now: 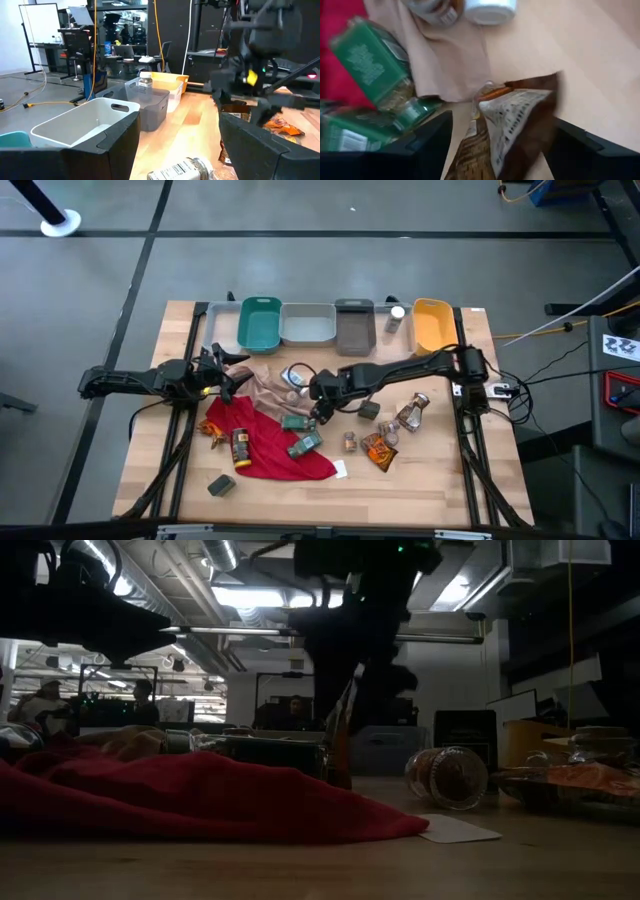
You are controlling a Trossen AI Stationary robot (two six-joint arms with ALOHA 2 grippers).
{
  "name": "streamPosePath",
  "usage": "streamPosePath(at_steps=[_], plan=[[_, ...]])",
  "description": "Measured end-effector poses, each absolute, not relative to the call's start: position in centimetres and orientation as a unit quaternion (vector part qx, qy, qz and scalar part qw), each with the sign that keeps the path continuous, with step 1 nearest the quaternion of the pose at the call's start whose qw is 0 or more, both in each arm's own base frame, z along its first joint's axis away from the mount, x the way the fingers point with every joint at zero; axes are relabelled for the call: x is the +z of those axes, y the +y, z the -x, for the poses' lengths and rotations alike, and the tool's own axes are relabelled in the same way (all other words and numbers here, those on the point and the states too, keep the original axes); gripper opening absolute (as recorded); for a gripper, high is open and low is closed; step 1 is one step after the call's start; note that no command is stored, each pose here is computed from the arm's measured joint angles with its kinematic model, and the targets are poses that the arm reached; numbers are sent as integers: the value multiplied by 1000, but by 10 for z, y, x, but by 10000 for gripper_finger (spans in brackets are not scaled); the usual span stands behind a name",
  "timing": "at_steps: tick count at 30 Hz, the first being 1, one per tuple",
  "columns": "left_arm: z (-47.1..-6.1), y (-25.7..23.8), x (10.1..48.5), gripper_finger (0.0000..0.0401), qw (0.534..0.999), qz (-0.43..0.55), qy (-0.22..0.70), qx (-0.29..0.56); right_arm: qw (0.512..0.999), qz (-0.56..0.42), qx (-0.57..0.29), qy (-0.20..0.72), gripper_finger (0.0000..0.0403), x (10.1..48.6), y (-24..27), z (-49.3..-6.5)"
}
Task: Sort spices by type
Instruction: Put the orange seasoning bag into the yellow bin
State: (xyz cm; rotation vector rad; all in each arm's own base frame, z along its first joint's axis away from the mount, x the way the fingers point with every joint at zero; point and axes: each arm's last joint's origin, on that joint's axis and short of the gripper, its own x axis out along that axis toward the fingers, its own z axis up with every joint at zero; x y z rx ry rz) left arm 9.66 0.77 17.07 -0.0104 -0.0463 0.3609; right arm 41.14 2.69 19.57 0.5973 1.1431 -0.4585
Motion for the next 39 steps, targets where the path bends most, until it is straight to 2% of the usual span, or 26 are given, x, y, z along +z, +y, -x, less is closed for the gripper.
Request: streamPosePath(at_steps=[5,8,11,17,19,23,28,34,36,39], plan=[[-97,8,171,255,983,5,-23,179,763,-259,-214,553,270,175,27,-415],[-97,8,171,255,983,5,-23,179,764,-250,-208,557,237,172,27,-416],[-97,8,171,255,983,5,-23,180,769,-239,-211,554,177,172,27,-416],[-97,8,171,255,983,5,-23,180,775,-218,-201,559,26,181,26,-415],[-97,8,171,255,983,5,-23,179,782,-213,-193,554,21,193,27,-417],[-97,8,171,255,983,5,-23,180,764,-205,-203,577,49,222,24,-412],[-97,8,170,255,984,4,-18,180,737,-146,-231,618,19,262,20,-400],[-98,8,169,255,984,5,-14,179,694,-93,-294,650,30,301,11,-379],[-98,8,169,255,984,5,-15,180,713,-106,-293,628,32,311,6,-377],[-98,8,169,255,984,5,-15,180,716,-112,-281,629,19,326,-3,-365]])
